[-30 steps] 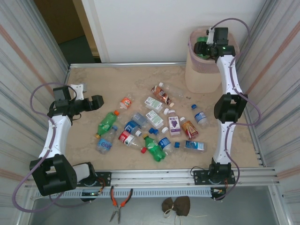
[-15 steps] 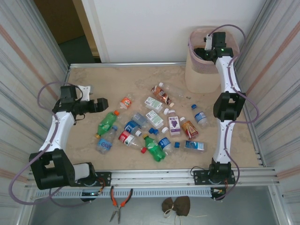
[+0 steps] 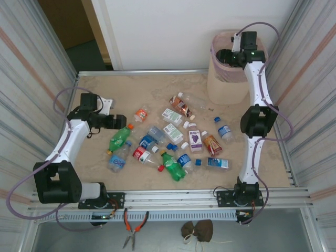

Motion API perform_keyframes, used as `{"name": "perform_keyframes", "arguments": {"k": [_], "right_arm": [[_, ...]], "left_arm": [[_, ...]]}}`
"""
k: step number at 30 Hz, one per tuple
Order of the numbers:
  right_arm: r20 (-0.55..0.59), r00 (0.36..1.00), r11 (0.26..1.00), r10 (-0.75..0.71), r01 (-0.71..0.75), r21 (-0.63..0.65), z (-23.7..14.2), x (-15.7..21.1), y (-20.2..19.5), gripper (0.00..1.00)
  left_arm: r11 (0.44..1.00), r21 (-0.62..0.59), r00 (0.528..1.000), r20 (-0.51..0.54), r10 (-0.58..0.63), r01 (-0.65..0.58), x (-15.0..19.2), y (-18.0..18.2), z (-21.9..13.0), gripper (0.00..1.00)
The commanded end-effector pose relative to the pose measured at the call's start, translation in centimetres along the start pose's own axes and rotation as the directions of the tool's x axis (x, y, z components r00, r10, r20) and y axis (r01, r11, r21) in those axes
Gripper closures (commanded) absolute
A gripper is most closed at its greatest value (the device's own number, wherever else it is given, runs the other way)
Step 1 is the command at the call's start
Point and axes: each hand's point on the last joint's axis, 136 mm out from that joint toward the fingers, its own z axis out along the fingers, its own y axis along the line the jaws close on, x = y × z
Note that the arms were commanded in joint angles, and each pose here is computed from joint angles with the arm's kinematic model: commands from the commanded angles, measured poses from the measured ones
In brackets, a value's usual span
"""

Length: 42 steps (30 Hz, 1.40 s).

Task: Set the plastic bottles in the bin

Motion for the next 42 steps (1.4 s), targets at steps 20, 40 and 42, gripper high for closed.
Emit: {"name": "perform_keyframes", "arguments": {"k": [20, 40, 42], "right_arm": [[0.206, 0.965, 0.983, -0.16, 0.174, -0.051, -16.4, -4.7, 9.1, 0.2], [0.197, 0.965, 0.972, -0.172, 0.199, -0.126, -20.2, 0.5, 13.2, 0.19], [0.191, 0.968, 0.973, -0.166, 0.192, -0.129, -20.2, 1.1, 13.1, 0.19]], "left_arm": [[0.959, -0.021, 0.911, -0.321, 0.26, -0.281, 5.1, 1.5, 3.4, 0.18], [0.986, -0.015, 0.89, -0.433, 0.142, -0.165, 7.8, 3.7, 5.6, 0.18], [0.991, -0.018, 0.89, -0.442, 0.112, -0.134, 8.0, 4.2, 5.7, 0.19]]}}
